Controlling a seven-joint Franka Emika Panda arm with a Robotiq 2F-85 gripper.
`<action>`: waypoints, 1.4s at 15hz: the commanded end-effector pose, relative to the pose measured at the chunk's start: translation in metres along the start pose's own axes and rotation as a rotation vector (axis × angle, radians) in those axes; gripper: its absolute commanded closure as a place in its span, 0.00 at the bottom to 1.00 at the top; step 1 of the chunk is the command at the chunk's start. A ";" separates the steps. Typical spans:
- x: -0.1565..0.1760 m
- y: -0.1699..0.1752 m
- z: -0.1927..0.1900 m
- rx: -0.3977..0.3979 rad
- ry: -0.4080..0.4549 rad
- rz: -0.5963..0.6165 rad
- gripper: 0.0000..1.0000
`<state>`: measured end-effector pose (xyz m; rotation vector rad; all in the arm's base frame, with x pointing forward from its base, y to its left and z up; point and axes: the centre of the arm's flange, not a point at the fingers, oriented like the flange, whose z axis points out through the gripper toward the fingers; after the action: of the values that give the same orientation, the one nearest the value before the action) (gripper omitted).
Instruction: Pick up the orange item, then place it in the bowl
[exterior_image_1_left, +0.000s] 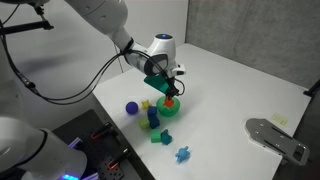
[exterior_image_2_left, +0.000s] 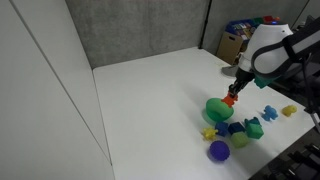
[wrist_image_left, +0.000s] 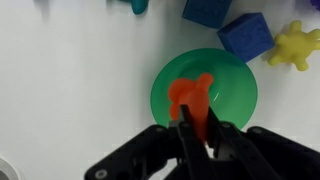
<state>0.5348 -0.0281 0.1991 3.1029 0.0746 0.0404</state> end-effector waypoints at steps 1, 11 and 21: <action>0.004 -0.009 0.010 -0.024 -0.009 -0.031 0.91; -0.004 0.007 -0.036 0.030 -0.083 -0.006 0.01; -0.045 0.050 -0.163 0.051 -0.194 0.093 0.00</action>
<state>0.5036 -0.0637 0.3182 3.1309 -0.0456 -0.2596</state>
